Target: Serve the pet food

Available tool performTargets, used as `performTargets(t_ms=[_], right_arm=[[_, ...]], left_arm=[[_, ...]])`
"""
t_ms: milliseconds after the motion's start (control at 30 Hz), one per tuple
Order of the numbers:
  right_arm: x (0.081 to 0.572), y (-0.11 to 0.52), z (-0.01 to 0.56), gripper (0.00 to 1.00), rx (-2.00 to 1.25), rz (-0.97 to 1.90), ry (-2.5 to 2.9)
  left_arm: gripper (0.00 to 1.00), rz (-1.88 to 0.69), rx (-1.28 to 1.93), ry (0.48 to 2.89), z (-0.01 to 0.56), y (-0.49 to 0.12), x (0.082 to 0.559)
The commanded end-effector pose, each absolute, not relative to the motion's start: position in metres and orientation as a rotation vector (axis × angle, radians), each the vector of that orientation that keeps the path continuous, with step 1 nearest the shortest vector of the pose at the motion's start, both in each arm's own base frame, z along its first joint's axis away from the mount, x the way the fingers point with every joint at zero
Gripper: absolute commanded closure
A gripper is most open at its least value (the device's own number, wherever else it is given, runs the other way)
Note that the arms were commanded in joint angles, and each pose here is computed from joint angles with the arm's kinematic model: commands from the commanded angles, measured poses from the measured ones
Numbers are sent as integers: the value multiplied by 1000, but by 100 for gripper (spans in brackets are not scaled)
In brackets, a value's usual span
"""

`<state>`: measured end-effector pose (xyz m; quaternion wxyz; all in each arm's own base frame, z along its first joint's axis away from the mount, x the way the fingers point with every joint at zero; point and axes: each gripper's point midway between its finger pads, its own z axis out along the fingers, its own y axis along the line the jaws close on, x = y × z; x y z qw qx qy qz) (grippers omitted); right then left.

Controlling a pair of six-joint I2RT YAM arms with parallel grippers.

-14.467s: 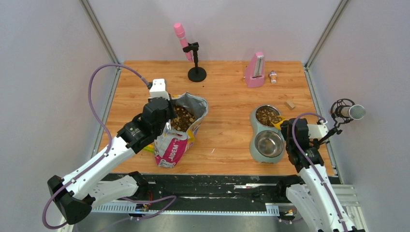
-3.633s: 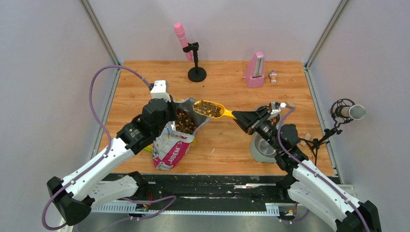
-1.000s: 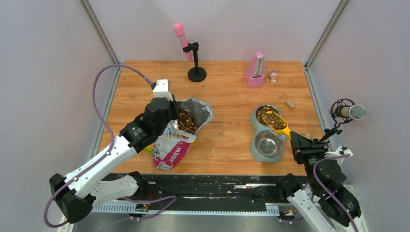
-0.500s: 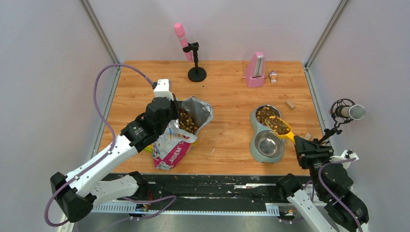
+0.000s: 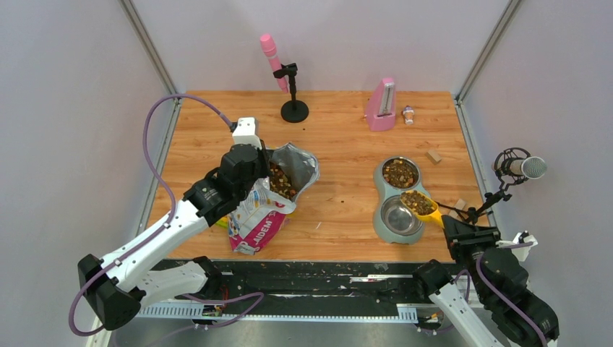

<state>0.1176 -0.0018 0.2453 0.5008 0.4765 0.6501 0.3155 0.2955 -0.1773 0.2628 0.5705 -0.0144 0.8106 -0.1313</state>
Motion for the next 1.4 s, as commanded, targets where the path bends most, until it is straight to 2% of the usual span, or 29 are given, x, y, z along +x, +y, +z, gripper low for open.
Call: performTargets(t_ms=[0,1367], right_arm=[[100,-41,224,100,1444,666,1439],[110,-40,189,100,1453,414,1578]], left_arm=[[100,-332,-56,1858,281,-183,303],[100,-277,-64,1855,280,-177,307]])
